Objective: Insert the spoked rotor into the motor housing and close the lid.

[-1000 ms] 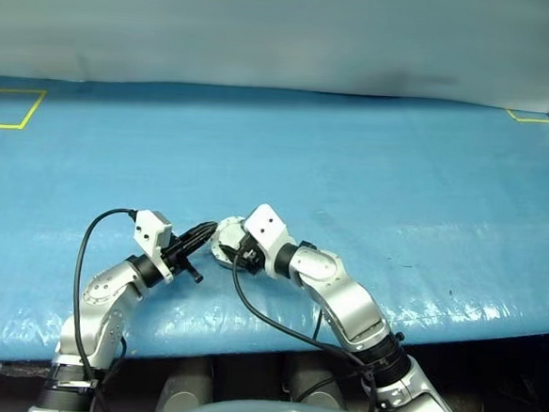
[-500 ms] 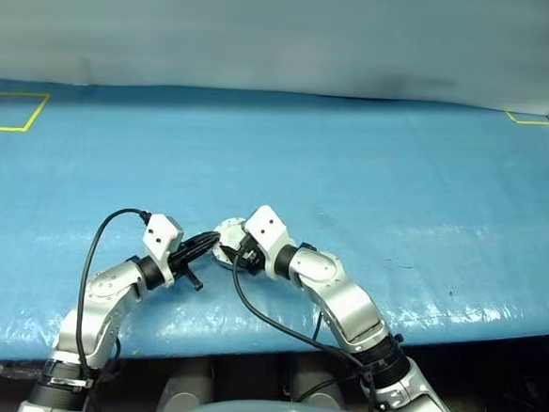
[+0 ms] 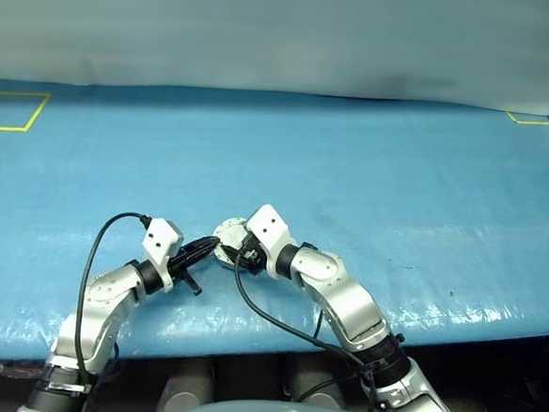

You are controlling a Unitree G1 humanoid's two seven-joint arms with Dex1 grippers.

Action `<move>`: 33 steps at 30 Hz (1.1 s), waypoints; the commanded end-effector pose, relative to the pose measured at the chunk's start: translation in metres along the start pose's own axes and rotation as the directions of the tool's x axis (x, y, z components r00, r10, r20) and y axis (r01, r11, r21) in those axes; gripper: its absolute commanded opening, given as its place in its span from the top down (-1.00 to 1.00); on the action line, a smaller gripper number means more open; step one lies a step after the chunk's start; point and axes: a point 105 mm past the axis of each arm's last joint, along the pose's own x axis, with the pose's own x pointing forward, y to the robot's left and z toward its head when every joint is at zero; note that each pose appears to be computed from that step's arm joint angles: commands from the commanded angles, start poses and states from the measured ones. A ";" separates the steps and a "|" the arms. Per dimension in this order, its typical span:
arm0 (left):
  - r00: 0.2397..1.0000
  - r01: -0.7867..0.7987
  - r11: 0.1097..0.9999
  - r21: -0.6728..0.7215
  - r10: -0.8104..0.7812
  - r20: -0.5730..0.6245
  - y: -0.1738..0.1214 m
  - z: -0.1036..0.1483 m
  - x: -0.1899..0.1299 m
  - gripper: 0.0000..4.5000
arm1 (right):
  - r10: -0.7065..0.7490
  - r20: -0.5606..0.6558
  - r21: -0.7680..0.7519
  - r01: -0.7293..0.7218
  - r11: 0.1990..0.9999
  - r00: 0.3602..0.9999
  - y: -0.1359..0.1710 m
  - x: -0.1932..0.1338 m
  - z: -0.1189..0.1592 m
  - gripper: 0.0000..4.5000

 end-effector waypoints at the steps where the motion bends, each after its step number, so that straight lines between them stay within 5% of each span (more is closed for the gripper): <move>1: 0.999 0.041 0.999 -0.025 -0.041 -0.027 -0.010 -0.007 0.001 0.98 | 0.008 -0.097 0.039 -0.004 0.999 0.995 0.003 0.002 -0.027 -0.33; 7: 0.999 0.034 0.999 -0.015 -0.034 -0.029 -0.008 -0.007 0.001 0.98 | -0.001 -0.046 0.092 0.005 0.996 0.999 -0.002 0.002 -0.018 -0.33; 12: 0.999 0.026 1.000 -0.005 -0.026 -0.025 -0.006 -0.007 0.002 1.00 | 0.013 0.021 0.078 -0.014 0.997 1.000 -0.004 -0.007 -0.001 -0.99; 20: 1.000 0.016 1.000 -0.003 -0.016 -0.021 -0.004 -0.006 0.002 1.00 | -0.064 0.228 0.262 0.002 0.965 0.972 -0.025 -0.034 0.042 -0.99; 26: 1.000 0.018 1.000 0.001 -0.018 -0.017 -0.005 -0.006 0.004 1.00 | -0.168 0.152 0.532 0.062 0.844 0.974 -0.051 -0.047 0.016 -0.99; 33: 1.000 0.017 1.000 0.004 -0.017 -0.015 -0.005 -0.006 0.004 1.00 | -0.108 0.162 0.769 -0.056 0.636 0.981 -0.041 -0.053 -0.008 -0.99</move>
